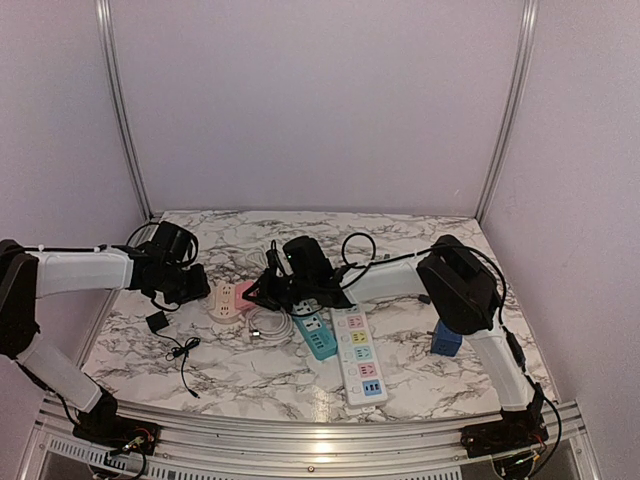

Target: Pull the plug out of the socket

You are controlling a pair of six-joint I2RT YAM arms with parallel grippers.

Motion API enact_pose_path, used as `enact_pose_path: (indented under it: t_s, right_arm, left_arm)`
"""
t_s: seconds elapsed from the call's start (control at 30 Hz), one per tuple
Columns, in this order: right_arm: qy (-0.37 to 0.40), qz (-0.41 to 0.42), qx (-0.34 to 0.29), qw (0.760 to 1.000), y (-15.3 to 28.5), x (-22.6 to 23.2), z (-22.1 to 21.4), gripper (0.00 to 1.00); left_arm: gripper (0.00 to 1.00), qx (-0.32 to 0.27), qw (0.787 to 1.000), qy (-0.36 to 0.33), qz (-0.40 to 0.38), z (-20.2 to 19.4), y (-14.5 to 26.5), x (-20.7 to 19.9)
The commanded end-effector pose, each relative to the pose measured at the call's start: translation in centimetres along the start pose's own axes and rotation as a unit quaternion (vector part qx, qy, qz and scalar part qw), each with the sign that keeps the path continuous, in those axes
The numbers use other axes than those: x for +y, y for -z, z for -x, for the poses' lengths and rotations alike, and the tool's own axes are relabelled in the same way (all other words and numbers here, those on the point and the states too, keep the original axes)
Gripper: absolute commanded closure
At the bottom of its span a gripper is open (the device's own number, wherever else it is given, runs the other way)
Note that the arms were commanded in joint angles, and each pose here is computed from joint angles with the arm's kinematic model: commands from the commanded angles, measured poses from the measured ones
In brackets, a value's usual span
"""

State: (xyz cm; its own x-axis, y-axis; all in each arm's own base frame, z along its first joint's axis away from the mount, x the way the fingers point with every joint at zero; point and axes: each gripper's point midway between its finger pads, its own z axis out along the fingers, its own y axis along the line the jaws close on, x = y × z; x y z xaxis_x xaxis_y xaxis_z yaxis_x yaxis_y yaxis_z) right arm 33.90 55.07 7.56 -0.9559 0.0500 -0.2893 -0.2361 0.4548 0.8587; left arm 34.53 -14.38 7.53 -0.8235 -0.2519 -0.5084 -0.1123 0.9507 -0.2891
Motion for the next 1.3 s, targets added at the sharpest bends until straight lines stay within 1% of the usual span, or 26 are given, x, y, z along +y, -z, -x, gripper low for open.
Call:
enact_pose_path:
  t_s: [0.0, 0.13, 0.2, 0.3, 0.47, 0.83, 1.27]
  right_arm:
    - [0.004, -0.009, -0.002, 1.000, 0.1, -0.4, 0.0, 0.87]
    - [-0.005, 0.003, -0.002, 1.000, 0.2, -0.1, 0.2, 0.88]
    - [-0.011, 0.012, -0.001, 1.000, 0.1, 0.1, 0.2, 0.88]
    - [-0.025, 0.034, 0.003, 0.999, 0.0, 0.8, 0.3, 0.91]
    - [-0.043, 0.069, 0.008, 0.997, -0.1, 2.0, 0.5, 0.95]
    - [-0.042, 0.147, 0.007, 0.988, 0.6, 4.8, 1.1, 1.00]
    - [-0.032, 0.187, -0.001, 0.982, 1.4, 6.7, 1.6, 1.00]
  left_arm:
    - [0.76, 0.020, 1.000, -0.014, 0.019, -0.4, 0.1, 0.6]
    - [0.87, 0.036, 0.999, -0.019, 0.025, -0.8, -0.4, 0.5]
    - [0.90, 0.046, 0.998, -0.022, 0.030, -1.2, -0.8, 0.6]
    - [0.95, 0.060, 0.997, -0.026, 0.043, -1.6, -1.3, 0.7]
    - [1.00, 0.074, 0.995, -0.033, 0.057, -2.3, -2.1, 0.8]
    - [1.00, 0.094, 0.991, -0.050, 0.086, -3.7, -3.2, 1.2]
    - [1.00, 0.103, 0.988, -0.055, 0.097, -4.6, -3.8, 1.5]
